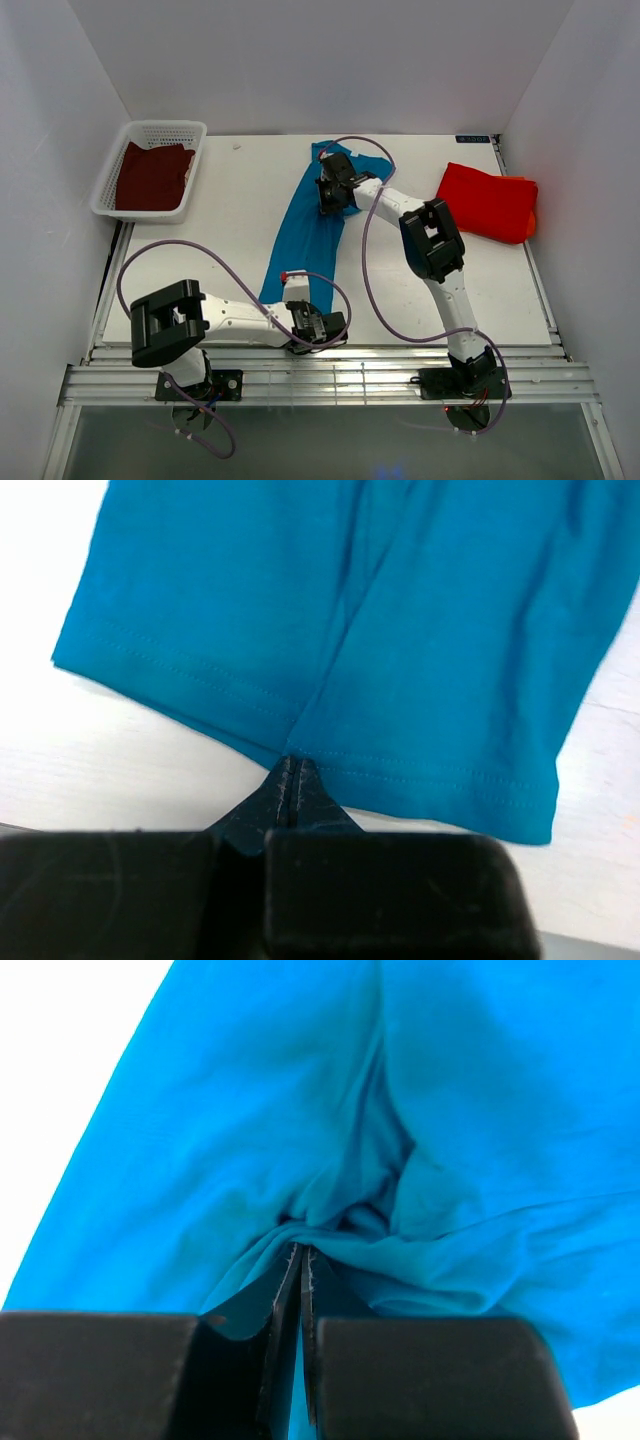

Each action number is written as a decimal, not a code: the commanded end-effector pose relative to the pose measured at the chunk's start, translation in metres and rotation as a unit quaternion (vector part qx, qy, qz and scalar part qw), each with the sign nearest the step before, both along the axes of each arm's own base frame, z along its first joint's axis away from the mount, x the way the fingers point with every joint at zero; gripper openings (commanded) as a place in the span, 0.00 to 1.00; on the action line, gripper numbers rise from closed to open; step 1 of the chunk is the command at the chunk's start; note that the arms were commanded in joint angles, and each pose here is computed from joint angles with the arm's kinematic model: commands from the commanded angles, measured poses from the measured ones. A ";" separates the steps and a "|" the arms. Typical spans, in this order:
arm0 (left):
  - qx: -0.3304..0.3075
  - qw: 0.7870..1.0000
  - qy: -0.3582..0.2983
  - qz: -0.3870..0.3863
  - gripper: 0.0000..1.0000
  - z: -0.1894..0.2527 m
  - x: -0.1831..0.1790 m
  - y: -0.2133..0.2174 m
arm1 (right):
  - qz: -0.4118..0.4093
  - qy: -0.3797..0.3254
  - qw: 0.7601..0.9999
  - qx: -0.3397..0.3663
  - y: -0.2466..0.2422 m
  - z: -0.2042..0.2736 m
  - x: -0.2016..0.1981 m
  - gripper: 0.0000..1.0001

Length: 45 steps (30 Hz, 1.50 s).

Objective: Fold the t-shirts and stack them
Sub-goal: Fold the tshirt

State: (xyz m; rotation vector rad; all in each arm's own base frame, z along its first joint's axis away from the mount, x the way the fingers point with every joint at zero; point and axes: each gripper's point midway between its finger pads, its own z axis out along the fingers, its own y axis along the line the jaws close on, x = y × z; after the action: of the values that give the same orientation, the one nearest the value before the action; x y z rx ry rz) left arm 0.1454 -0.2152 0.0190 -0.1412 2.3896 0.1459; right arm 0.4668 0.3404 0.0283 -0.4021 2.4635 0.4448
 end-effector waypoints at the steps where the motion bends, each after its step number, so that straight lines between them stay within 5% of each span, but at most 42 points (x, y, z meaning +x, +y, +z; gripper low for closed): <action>1: -0.035 0.996 0.083 -0.027 0.00 -0.013 -0.030 -0.030 | -0.016 0.031 0.998 -0.043 -0.019 -0.031 0.002 0.08; 9: -0.072 0.989 0.098 -0.081 0.00 -0.004 -0.037 -0.076 | -0.016 0.042 0.997 -0.070 -0.041 -0.039 -0.003 0.08; 20: -0.078 0.987 0.097 -0.097 0.00 0.008 -0.046 -0.079 | -0.007 0.081 0.986 -0.148 -0.082 -0.046 -0.040 0.08; 30: -0.105 0.987 -0.049 -0.113 0.00 0.082 -0.001 -0.091 | -0.001 -0.065 0.996 -0.054 -0.062 0.063 -0.015 0.08; 35: -0.067 0.985 -0.137 -0.077 0.00 0.117 0.030 -0.070 | -0.006 -0.087 0.996 -0.029 -0.066 0.111 -0.027 0.08; 37: -0.053 0.988 -0.141 -0.040 0.00 0.116 0.046 -0.053 | -0.001 -0.095 0.995 -0.009 -0.066 0.128 -0.040 0.15; 38: -0.034 0.988 -0.148 -0.028 0.00 0.115 0.052 -0.043 | 0.004 -0.089 0.996 0.007 -0.062 0.131 -0.051 0.26; 41: -0.009 0.989 -0.150 0.000 0.55 0.104 0.064 -0.014 | 0.001 -0.074 0.997 0.014 -0.068 0.125 -0.089 0.45; 42: -0.003 0.989 -0.145 0.016 0.80 0.099 0.069 0.003 | -0.010 -0.048 0.999 0.004 -0.076 0.104 -0.108 0.47; 45: -0.020 0.992 -0.123 0.024 0.86 0.090 0.077 0.024 | -0.028 -0.035 0.999 0.008 -0.083 0.097 -0.158 0.51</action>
State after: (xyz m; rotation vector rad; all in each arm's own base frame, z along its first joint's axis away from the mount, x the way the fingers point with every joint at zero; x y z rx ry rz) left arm 0.2138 -0.2142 0.0991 -0.1768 2.1583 0.1261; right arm 0.3504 0.2581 0.1435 -0.3994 2.3341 0.3999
